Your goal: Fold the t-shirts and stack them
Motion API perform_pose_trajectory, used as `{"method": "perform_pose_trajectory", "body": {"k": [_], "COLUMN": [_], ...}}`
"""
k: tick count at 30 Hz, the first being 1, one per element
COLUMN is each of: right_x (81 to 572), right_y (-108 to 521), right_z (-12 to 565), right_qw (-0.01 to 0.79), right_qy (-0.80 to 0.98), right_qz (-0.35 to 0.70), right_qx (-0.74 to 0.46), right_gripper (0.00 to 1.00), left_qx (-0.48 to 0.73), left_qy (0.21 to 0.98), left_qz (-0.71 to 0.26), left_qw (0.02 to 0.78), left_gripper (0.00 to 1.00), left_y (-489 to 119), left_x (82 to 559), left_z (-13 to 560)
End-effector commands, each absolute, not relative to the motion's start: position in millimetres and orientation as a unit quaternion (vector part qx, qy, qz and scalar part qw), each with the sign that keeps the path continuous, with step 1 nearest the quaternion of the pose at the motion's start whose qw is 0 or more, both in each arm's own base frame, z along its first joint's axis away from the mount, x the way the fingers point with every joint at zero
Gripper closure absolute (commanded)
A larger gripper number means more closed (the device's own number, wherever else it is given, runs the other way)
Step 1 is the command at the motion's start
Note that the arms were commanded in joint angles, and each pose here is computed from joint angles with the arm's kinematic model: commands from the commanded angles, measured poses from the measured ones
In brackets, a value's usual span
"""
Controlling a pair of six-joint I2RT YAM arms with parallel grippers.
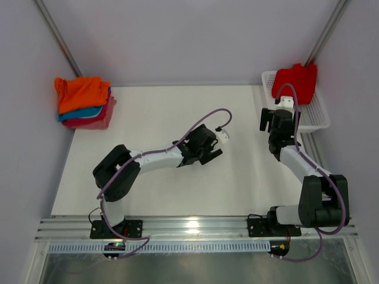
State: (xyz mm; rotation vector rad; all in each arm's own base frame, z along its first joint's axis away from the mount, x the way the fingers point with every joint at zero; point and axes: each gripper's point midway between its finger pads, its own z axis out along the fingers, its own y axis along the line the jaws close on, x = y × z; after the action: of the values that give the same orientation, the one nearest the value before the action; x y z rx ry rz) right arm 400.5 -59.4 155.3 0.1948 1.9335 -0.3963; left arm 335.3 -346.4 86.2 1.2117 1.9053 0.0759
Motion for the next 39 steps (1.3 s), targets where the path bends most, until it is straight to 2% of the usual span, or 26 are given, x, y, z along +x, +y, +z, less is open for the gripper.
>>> {"method": "perform_pose_trajectory", "body": {"k": [1,8,13,14,21,30,33,39], "right_x": [407.9,407.4,407.5,408.3,406.3,392.2,384.0,377.9], "right_y": [-57.2,-53.0,-48.6,-47.1,-43.3,-56.9,-63.6,-64.7], "right_z": [170.0,165.6,153.1,150.5,130.4,131.1,132.6,126.1], "right_qw": [0.579,0.578,0.571,0.570,0.560,0.578,0.598,0.609], "right_qy": [0.795,0.799,0.807,0.809,0.818,0.806,0.792,0.786], "right_qz": [-0.151,-0.140,-0.128,-0.124,-0.117,-0.103,-0.092,-0.067], "right_qx": [0.096,0.088,0.079,0.075,0.062,0.075,0.078,0.077], "right_gripper": [0.01,0.01,0.01,0.01,0.01,0.01,0.01,0.01], "left_qx": [0.372,0.274,0.260,0.263,0.228,0.040,0.002,-0.008], "left_qy": [0.794,0.849,0.839,0.843,0.832,0.829,0.830,0.831], "left_qz": [0.031,-0.081,-0.097,-0.091,-0.123,-0.196,-0.184,-0.161], "left_qw": [0.480,0.444,0.468,0.460,0.490,0.522,0.527,0.533], "left_gripper": [0.01,0.01,0.01,0.01,0.01,0.01,0.01,0.01], "left_y": [-312.2,-242.3,-190.0,-181.0,-141.0,-32.8,-7.3,1.5], "left_x": [374.1,398.5,397.8,390.4,381.2,410.3,409.3,405.5], "left_z": [119.1,124.7,144.2,133.9,144.5,156.8,147.9,135.6]}}
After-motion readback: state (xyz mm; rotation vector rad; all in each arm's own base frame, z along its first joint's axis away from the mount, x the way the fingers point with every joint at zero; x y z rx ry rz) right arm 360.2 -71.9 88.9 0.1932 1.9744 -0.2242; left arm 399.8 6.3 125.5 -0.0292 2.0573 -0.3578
